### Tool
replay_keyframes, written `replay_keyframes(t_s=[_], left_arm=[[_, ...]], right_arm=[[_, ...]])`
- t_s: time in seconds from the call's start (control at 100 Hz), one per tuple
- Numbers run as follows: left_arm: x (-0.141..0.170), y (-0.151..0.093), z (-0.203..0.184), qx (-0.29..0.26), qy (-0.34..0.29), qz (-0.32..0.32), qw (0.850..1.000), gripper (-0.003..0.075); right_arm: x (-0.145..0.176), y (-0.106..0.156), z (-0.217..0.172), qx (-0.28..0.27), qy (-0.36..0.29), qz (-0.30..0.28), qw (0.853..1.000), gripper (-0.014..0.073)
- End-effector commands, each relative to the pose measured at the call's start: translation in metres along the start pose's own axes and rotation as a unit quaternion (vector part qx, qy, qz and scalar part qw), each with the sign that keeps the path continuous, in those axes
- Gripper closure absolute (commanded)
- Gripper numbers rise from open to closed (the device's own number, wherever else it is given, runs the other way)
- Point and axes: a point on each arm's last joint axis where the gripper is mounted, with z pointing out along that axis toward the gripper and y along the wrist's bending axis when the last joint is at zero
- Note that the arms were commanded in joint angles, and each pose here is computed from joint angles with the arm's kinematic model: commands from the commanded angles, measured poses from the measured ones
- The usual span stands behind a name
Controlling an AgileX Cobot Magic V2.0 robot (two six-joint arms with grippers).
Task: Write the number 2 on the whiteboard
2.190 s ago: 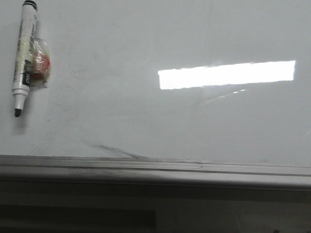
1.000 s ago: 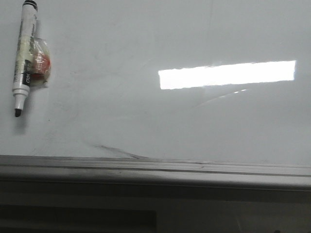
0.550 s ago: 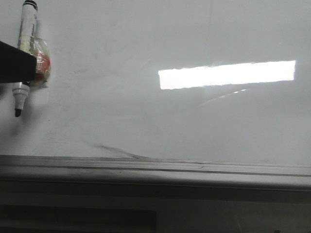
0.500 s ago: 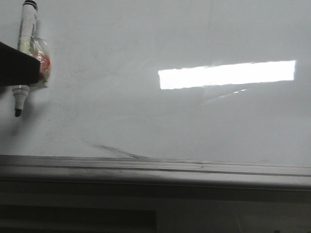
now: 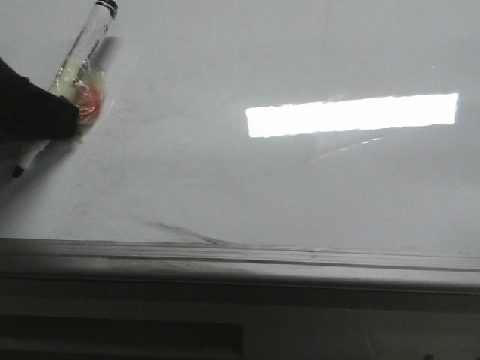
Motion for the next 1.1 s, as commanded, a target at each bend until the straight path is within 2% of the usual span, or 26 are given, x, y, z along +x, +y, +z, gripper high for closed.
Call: replay_keyframes(t_s=[0.0,0.12,0.19,0.26,0.36,0.45,0.52,0.6,0.67,0.78,1.09], left_arm=[[-0.009,-0.003,-0.004,0.013,-0.015,0.021,1.0,0.0739],[-0.014,-0.008,-0.016,0.034,-0.038,0.095,0.994,0.0739],[-0.018,-0.014,-0.023,0.052,-0.059,0.161,0.984,0.0739],[-0.02,-0.022,-0.03,0.071,-0.081,0.238,0.965,0.0739],[-0.02,-0.031,-0.037,0.095,-0.105,0.325,0.935,0.0739],[-0.019,-0.037,-0.04,0.109,-0.116,0.378,0.912,0.0739],[-0.019,-0.04,-0.04,0.113,-0.123,0.399,0.902,0.0739],[-0.02,-0.04,-0.04,0.113,-0.128,0.4,0.9,0.0739],[-0.02,-0.04,-0.04,0.113,-0.13,0.402,0.899,0.0739],[-0.02,-0.041,-0.04,0.113,-0.133,0.415,0.893,0.0739],[-0.02,-0.043,-0.041,0.12,-0.135,0.417,0.891,0.0739]], right_arm=[[-0.02,0.003,0.001,-0.027,-0.036,-0.018,0.999,0.0655],[-0.028,0.01,0.017,-0.083,-0.019,-0.069,0.994,0.0651],[-0.037,0.017,0.03,-0.113,-0.01,-0.095,0.989,0.0624],[-0.048,0.025,0.044,-0.141,0.002,-0.114,0.983,0.0566],[-0.063,0.042,0.067,-0.184,0.027,-0.141,0.972,0.043],[-0.076,0.061,0.081,-0.224,0.036,-0.153,0.962,0.0313],[-0.083,0.076,0.088,-0.253,0.041,-0.162,0.953,0.0269],[-0.086,0.094,0.096,-0.283,0.047,-0.173,0.942,0.0268],[-0.088,0.104,0.102,-0.292,0.04,-0.175,0.939,0.0268],[-0.089,0.111,0.113,-0.284,0.025,-0.176,0.942,0.0268],[-0.087,0.114,0.129,-0.264,0.011,-0.189,0.946,0.0268]])
